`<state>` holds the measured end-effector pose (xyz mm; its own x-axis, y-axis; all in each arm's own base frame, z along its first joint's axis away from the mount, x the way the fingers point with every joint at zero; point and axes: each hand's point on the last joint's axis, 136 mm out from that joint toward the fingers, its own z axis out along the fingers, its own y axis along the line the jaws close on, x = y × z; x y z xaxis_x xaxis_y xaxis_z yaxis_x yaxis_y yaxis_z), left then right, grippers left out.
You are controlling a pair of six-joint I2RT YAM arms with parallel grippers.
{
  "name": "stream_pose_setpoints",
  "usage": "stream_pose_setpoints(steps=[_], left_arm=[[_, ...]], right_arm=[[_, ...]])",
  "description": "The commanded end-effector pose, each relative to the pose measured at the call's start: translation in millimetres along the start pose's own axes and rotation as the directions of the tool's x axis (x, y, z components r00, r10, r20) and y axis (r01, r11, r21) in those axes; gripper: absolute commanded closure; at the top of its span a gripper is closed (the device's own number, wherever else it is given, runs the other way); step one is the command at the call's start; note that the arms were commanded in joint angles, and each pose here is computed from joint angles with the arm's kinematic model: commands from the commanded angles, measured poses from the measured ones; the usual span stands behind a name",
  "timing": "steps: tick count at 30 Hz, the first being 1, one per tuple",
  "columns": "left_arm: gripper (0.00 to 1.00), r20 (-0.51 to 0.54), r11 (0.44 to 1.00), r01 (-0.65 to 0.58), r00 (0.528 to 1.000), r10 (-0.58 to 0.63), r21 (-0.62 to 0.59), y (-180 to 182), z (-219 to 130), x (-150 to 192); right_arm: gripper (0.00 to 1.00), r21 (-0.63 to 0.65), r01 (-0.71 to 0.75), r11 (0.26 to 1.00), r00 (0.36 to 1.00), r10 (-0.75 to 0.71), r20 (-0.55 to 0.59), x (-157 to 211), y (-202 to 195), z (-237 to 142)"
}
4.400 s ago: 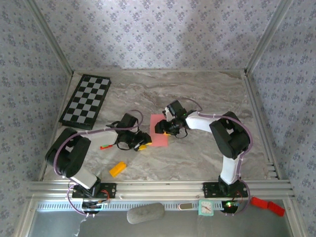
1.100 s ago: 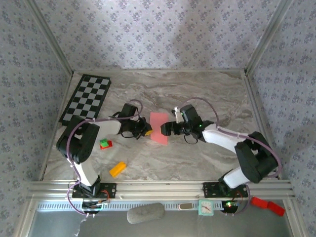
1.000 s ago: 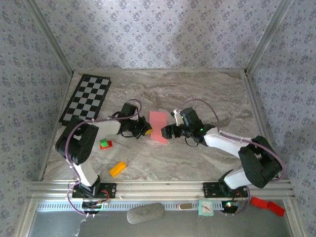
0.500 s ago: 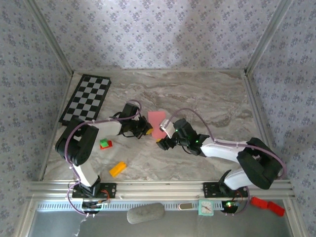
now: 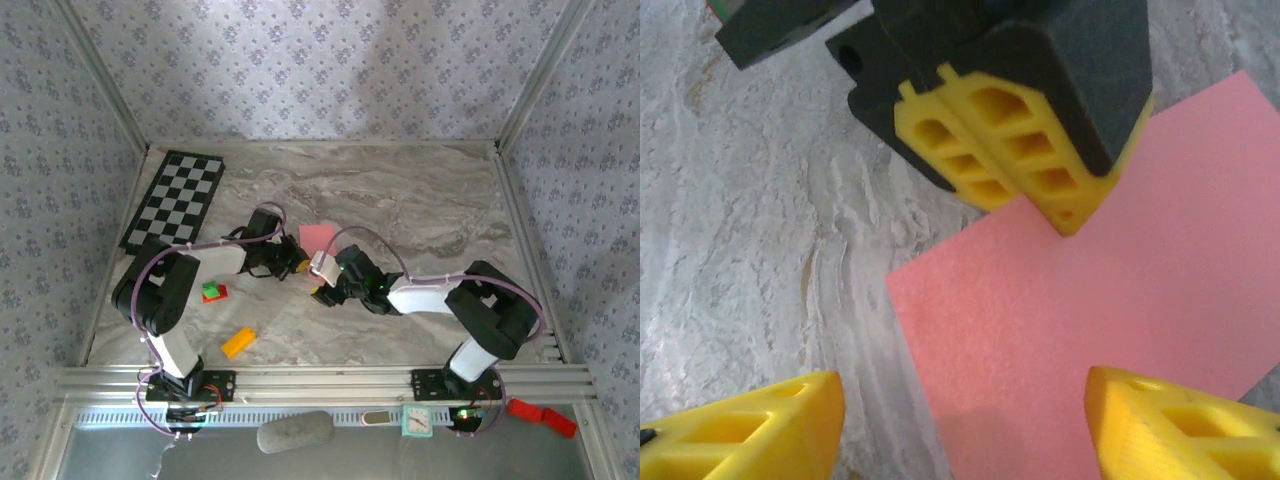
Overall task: Fold a paper plane with a square sheet of paper (pick it up from the middle)
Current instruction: Third fold the triangle at the center of the table.
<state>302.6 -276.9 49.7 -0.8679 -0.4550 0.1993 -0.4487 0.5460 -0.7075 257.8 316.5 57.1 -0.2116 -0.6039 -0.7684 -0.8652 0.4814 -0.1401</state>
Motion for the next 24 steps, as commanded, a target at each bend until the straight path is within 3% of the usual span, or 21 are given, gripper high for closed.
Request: stream_pose_setpoints(steps=[1,12,21,24], left_arm=[[1.0,0.002,1.0,0.0,1.0,0.0,0.01,-1,0,2],[1.0,-0.001,1.0,0.001,1.0,-0.001,0.004,2,3,2],[1.0,-0.002,1.0,0.002,1.0,-0.002,-0.001,4,4,3],[1.0,-0.005,1.0,-0.002,1.0,0.002,-0.002,4,3,5]], right_arm=[[0.38,0.04,0.031,0.999,0.998,-0.034,0.056,-23,-7,1],[0.62,0.023,0.043,0.999,0.996,-0.045,0.075,-27,2,-3],[0.66,0.024,0.039,0.999,0.995,-0.041,0.086,-30,4,-5],[0.73,0.024,0.04,0.999,0.995,-0.042,0.086,-30,4,-6]])
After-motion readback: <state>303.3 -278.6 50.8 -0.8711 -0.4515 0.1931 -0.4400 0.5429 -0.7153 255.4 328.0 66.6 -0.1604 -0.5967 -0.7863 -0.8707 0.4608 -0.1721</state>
